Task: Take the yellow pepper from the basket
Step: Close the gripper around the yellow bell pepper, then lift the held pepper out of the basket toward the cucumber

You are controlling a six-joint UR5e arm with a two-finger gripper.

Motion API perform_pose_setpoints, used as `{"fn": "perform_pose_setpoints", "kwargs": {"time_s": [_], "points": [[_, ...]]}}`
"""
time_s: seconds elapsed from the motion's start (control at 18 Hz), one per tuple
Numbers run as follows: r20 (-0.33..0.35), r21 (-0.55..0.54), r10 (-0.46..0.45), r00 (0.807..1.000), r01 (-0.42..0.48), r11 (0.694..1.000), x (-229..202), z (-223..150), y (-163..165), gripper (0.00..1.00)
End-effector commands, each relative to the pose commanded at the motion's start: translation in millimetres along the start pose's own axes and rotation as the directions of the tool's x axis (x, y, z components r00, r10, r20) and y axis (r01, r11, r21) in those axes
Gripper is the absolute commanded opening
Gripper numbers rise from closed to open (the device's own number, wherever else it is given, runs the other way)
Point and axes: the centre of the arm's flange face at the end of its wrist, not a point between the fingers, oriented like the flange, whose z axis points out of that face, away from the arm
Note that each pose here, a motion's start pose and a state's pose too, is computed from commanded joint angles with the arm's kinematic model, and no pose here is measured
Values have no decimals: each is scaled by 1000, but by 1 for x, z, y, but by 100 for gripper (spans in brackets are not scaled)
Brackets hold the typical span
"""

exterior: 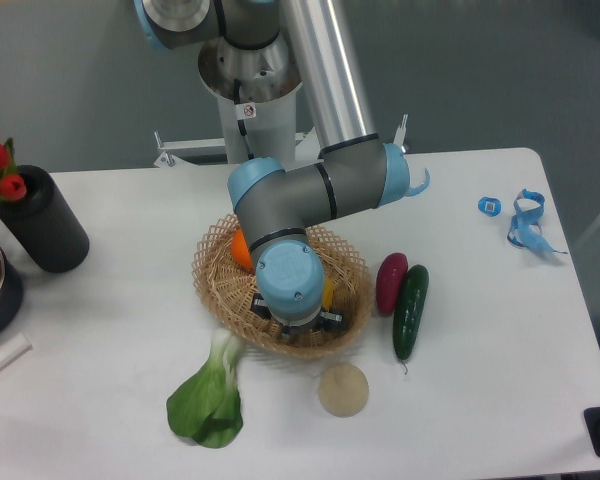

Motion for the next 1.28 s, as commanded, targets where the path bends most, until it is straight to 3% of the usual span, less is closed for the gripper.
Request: {"fn": "perform_pose_setpoints", "kwargs": {"time_s": [0.17, 0.39, 0.61, 0.78, 1.0, 1.28], "points": [[9, 16, -3, 1000, 3, 1000, -3, -11, 2, 26], [22, 45, -13, 1000, 12, 999, -12, -28, 8, 25], [51, 110, -64, 997, 58, 992, -44, -71, 30, 25], [72, 131, -4, 997, -5, 991, -63, -83, 34, 24], [90, 149, -11, 996, -2, 989, -83, -95, 40, 22], [147, 192, 80, 986, -107, 976, -113, -129, 45, 22]]}}
